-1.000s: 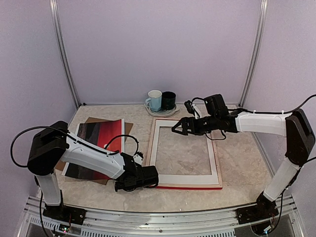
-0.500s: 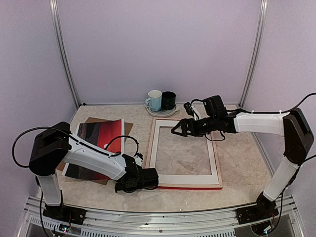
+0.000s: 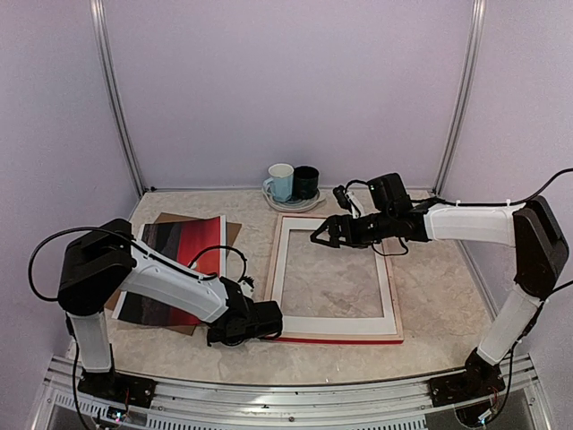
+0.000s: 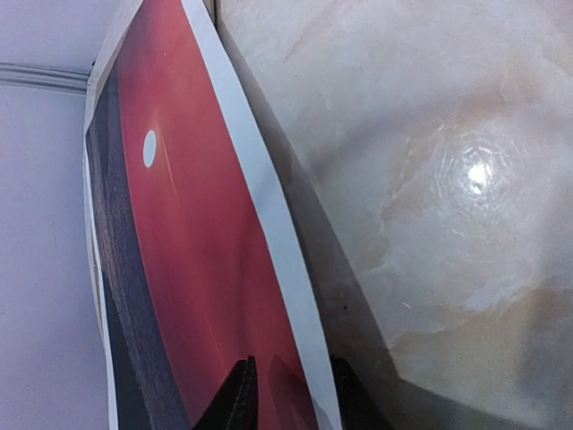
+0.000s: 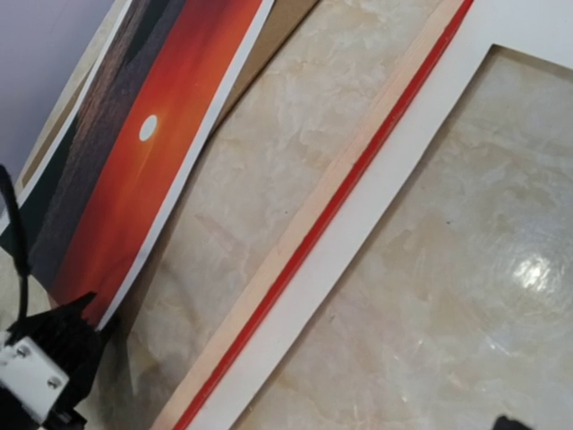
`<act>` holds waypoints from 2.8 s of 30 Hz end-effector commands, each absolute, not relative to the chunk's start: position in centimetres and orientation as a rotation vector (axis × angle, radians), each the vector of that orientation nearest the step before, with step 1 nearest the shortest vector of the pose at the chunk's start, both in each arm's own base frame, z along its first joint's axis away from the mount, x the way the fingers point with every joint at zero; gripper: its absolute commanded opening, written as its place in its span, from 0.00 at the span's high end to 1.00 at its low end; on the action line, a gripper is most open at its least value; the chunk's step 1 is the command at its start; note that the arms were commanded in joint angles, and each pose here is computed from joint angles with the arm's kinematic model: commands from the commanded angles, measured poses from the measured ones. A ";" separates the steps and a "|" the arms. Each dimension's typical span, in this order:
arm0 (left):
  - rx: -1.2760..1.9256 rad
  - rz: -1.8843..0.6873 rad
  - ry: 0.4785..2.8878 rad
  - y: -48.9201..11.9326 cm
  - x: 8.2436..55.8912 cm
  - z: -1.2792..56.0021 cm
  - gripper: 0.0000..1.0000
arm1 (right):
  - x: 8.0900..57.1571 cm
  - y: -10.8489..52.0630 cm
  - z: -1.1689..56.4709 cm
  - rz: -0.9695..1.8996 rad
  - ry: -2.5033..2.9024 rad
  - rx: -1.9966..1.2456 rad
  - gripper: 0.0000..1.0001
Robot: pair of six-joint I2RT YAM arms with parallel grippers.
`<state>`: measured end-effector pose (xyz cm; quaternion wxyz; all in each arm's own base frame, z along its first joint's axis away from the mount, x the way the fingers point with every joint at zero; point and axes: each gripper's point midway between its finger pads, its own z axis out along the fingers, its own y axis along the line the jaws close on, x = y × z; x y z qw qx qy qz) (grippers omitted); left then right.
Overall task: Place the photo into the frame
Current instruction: Pick up the photo from the backboard, then turn over the photo.
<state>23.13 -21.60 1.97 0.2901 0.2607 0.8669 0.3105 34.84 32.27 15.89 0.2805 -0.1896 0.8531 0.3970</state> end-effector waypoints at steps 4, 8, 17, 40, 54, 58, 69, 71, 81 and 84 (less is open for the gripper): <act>0.725 0.772 2.460 -21.2 21.6 -1.5 0.87 | 35.1 32.1 15.8 1.073 2.278 -0.503 0.01; 0.685 0.740 2.427 -21.8 22.4 -0.1 0.99 | 35.1 32.1 16.0 1.074 2.277 -0.503 0.01; 0.610 0.628 2.358 -23.5 23.6 4.1 1.00 | 35.0 31.6 17.1 1.040 2.267 -0.505 0.01; 0.583 0.096 2.237 -31.8 22.5 16.2 1.00 | 35.2 27.8 18.9 0.972 2.239 -0.436 0.01; 0.614 -0.262 2.176 -36.4 21.1 21.5 1.00 | 35.7 24.7 19.2 0.947 2.223 -0.366 0.01; 0.606 -0.356 2.140 -37.6 20.9 23.4 1.00 | 35.7 24.3 19.2 0.944 2.222 -0.356 0.01; 0.650 -0.668 2.018 -42.0 19.6 28.9 1.00 | 35.8 22.3 19.7 0.917 2.205 -0.305 0.01; 0.641 -0.712 1.982 -42.5 19.5 30.0 1.00 | 35.7 22.1 19.7 0.914 2.203 -0.299 0.01; 0.431 -0.921 1.840 -38.8 20.8 32.6 1.00 | 35.7 21.6 19.9 0.919 2.197 -0.288 0.01; 0.307 -1.012 1.826 -36.2 21.1 32.2 1.00 | 35.6 21.6 20.0 0.924 2.194 -0.288 0.01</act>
